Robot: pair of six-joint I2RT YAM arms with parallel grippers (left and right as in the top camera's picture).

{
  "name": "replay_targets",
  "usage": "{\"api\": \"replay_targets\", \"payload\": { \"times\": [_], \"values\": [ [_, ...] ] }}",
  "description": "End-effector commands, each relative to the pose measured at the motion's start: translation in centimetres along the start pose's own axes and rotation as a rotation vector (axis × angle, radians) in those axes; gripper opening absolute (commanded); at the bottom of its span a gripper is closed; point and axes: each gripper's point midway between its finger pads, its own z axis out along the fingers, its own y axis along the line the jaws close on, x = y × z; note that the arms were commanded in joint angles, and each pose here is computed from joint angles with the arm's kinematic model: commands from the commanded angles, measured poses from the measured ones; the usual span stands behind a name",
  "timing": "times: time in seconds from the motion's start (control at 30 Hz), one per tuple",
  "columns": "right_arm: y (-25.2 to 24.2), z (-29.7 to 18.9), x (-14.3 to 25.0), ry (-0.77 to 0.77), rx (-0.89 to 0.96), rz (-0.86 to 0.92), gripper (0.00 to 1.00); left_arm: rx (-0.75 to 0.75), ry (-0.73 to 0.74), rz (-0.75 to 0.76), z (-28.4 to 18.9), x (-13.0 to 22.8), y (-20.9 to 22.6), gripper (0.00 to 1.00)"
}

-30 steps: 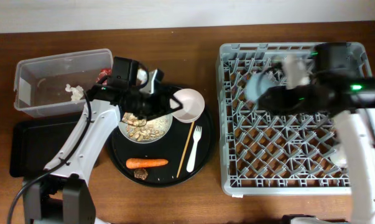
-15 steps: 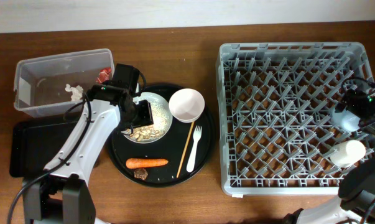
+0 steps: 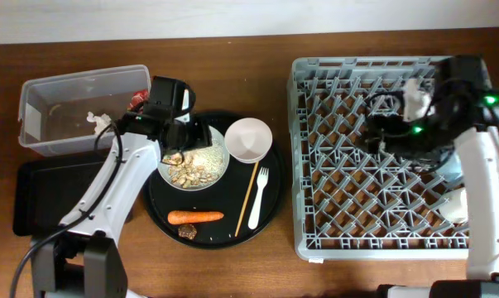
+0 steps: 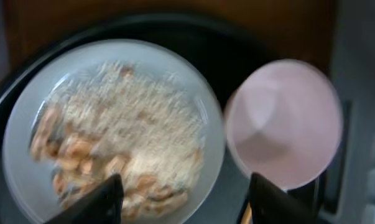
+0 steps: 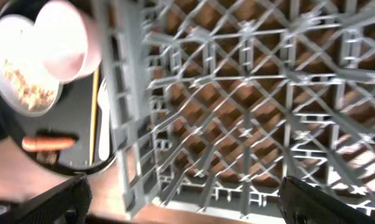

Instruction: Sort waste into correct bins and load items into the dishwasher rack

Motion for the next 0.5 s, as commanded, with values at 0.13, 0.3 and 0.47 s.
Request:
{"api": "replay_targets", "payload": {
  "times": [0.13,0.3,0.47],
  "values": [
    [1.2,0.1,1.0,0.040,0.022,-0.061,0.99,0.117,-0.060,0.121,8.8,-1.3,-5.7,0.62],
    [0.9,0.1,1.0,0.040,0.038,-0.061,0.99,0.101,-0.022,0.116,11.3,-0.4,-4.9,0.19],
    [0.9,0.1,1.0,0.040,0.038,-0.061,0.99,0.137,-0.014,0.114,10.9,-0.4,-5.5,0.01]
  ]
}}
